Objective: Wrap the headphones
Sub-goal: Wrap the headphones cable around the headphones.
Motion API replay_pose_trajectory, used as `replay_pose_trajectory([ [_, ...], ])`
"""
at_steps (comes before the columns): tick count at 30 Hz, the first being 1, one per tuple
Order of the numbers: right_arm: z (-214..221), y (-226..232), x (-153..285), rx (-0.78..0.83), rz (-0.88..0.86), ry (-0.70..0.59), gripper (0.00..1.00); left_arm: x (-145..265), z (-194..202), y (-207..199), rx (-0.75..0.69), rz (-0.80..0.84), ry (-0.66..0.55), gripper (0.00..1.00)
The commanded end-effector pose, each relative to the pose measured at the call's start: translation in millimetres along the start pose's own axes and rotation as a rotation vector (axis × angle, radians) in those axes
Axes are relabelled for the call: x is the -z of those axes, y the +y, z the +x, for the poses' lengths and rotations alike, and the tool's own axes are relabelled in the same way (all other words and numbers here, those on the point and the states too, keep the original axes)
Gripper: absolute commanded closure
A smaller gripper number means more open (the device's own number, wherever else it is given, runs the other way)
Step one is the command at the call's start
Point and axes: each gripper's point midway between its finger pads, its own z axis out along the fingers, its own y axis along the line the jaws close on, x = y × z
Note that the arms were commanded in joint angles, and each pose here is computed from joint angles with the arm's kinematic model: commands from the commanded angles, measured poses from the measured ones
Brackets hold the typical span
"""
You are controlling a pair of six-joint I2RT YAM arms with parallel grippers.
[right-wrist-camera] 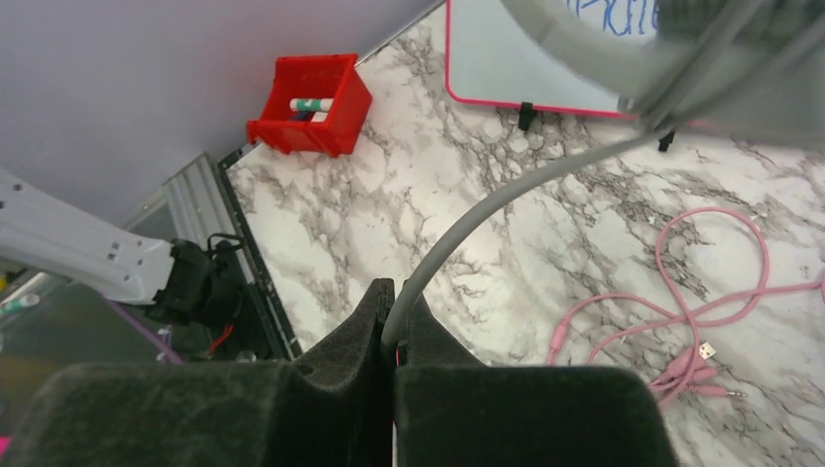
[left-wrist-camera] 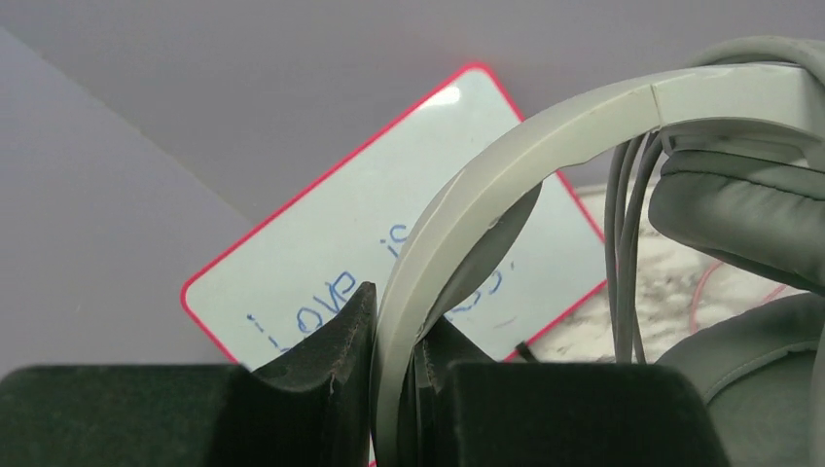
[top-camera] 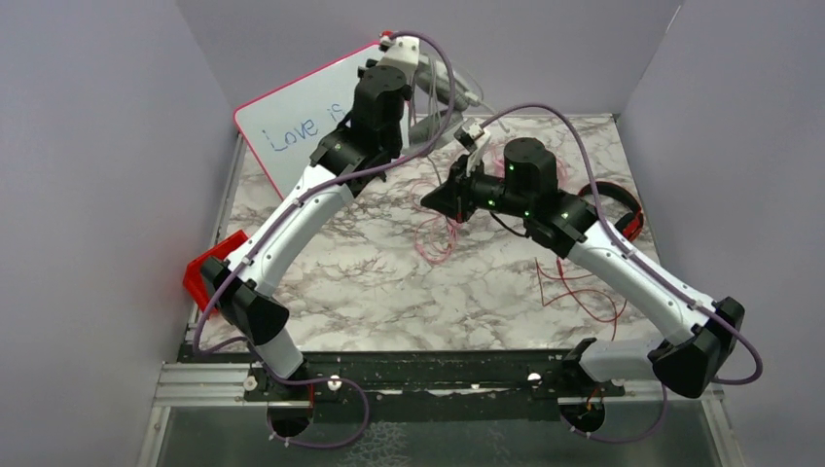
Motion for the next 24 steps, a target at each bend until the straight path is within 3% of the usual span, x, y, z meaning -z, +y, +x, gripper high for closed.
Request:
replay_pose_trajectory([
  [1,21.1,22.7,44.9,0.031,-0.030,0.230,1.00,-0.6,15.8,2.9,-0.012,-0.042,0.037,1.00],
  [5,-12.0,39.7,74.9,0.064,-0.025,0.238,1.00,-4.9,58.7,-23.8,-0.073,0.040,0.137,1.00],
  [10,-57.3,39.8,97.6,0.129,0.063,0.177,1.00,8.8,106.3,-68.4,-0.027,0.256,0.233,1.00],
  [15,-59.7,14.0,86.6,0.187,0.165,0.245,1.00,53.8,105.2,-107.5,0.062,0.598,0.181,1.00],
  [20,-81.5,0.1,82.7,0.217,0.250,0.217,1.00,84.9,112.3,-112.9,0.055,0.741,0.180,1.00],
  [24,-91.3,8.5,74.5,0.196,0.208,0.198,0.99,116.6,122.9,-125.8,0.044,0.890,0.183,1.00],
])
